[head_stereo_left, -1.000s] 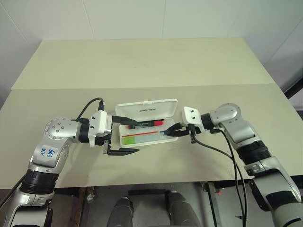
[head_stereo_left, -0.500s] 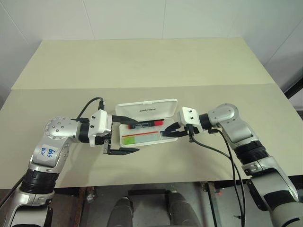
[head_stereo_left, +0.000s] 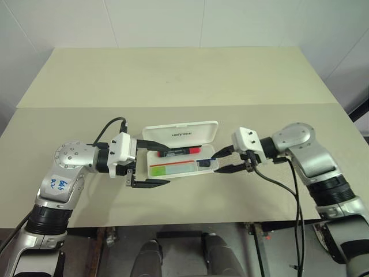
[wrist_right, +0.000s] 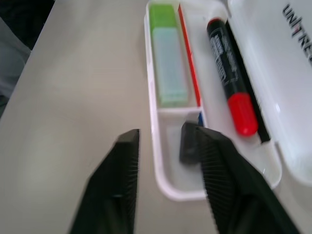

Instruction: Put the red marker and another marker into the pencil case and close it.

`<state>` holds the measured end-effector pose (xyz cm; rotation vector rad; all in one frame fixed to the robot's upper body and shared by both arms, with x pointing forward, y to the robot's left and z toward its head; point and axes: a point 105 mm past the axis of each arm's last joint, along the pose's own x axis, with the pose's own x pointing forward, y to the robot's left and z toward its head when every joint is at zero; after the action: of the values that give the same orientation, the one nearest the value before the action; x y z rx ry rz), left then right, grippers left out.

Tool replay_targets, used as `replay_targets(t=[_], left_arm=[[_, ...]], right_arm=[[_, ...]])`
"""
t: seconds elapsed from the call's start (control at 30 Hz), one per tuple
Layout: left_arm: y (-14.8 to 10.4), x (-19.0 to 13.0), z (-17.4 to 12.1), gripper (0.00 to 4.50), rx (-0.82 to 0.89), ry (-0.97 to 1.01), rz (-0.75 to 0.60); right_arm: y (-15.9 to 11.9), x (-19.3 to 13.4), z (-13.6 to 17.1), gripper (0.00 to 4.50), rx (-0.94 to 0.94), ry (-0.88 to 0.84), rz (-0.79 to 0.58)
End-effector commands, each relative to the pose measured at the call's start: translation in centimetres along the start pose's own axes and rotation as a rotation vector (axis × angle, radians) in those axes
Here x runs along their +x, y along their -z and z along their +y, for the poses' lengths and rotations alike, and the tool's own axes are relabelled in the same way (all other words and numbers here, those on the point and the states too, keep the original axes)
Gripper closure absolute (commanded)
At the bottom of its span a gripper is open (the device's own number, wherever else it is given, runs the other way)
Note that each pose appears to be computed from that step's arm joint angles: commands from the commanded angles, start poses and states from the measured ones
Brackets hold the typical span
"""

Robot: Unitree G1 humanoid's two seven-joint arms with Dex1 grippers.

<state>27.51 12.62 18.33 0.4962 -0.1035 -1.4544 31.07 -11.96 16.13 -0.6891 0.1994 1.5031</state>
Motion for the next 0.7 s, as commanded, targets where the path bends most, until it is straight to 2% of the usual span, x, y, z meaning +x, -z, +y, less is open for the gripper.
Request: replay_targets(t=[0.03,0.13,0.33,0.47,0.7], left_arm=[[-0.8,-0.3,0.1,0.00,0.035,-0.003,-0.013],[-0.7,-0.6,0.1,0.00,0.035,-0.006,-0.006],[-0.7,-1.5,0.3,0.00,0.030,-0.032,0.002],[-1.9,-3.0,1.6,0.00,-0.006,-0.141,-0.053],[-2.6,-4.0,1.1,0.00,-0.037,-0.183,-0.061]], right_arm=[[-1.0,-2.0,0.4,1.17,-0.025,0.033,-0.031],[-1.4,-3.0,0.8,0.04,-0.042,0.073,-0.072],[-1.7,-4.3,1.1,0.01,-0.066,0.177,-0.083],[-2.1,-5.2,1.0,0.01,-0.053,0.291,-0.129],[-5.3,-6.1,1.7,0.01,0.056,0.414,-0.345]])
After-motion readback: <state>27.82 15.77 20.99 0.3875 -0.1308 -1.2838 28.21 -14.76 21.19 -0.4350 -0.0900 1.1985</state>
